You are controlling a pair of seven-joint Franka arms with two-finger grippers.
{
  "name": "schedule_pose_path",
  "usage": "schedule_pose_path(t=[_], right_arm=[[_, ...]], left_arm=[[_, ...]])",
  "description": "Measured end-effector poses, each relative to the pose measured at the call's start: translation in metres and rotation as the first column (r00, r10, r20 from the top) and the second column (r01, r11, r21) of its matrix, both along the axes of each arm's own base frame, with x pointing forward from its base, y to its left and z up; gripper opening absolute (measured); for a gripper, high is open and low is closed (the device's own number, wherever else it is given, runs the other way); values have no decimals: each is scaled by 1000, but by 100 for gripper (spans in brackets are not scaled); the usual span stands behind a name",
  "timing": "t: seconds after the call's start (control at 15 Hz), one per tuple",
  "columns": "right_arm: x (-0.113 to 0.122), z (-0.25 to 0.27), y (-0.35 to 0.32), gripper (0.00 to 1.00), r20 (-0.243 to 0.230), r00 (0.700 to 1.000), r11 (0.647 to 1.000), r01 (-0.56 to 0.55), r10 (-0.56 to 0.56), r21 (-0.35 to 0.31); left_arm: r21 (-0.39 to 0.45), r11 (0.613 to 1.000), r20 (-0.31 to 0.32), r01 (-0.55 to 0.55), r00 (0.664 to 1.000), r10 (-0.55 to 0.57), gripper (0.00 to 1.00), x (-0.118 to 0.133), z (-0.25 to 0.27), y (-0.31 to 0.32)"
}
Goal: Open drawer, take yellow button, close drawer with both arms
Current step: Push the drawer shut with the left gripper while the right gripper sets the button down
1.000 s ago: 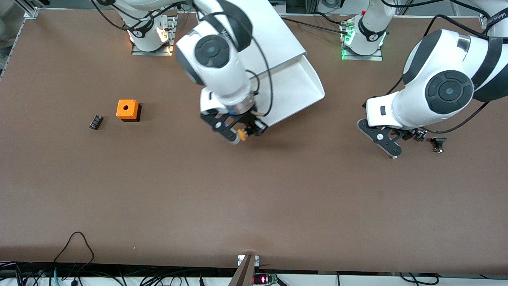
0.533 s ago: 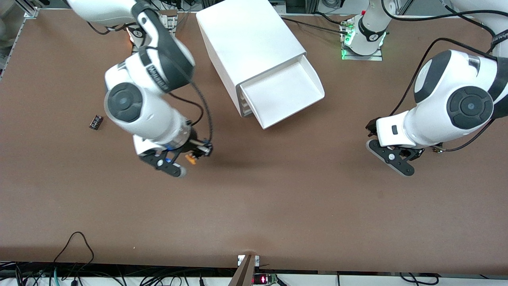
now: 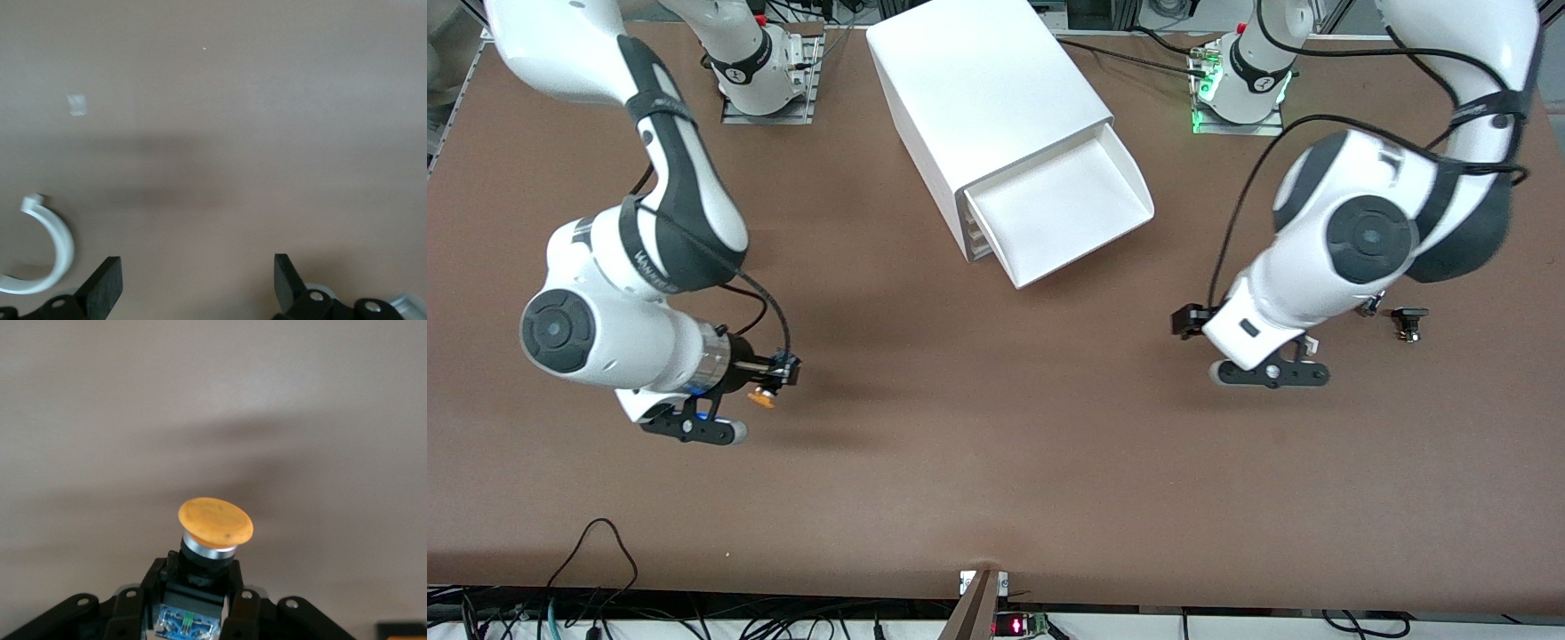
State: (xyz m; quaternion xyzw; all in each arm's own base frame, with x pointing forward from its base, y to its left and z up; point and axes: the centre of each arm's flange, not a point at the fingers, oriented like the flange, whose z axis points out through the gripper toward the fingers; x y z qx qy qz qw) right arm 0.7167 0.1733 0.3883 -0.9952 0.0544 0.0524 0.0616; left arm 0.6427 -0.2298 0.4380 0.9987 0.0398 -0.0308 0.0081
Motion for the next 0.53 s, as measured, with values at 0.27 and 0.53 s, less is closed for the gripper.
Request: schedule_pose_path(t=[0.27,0.53], right_arm=[[3,-60,-48,41,15,995,993,-99,100,-71],[-3,-120,-91,41,1,984,980,-178,179,-90]], left_arm=[[-32,969,9,-245,969,246,100,-31,-40,-57],[-22,937,-24,-348,937,348,100,-74,-62,-100]])
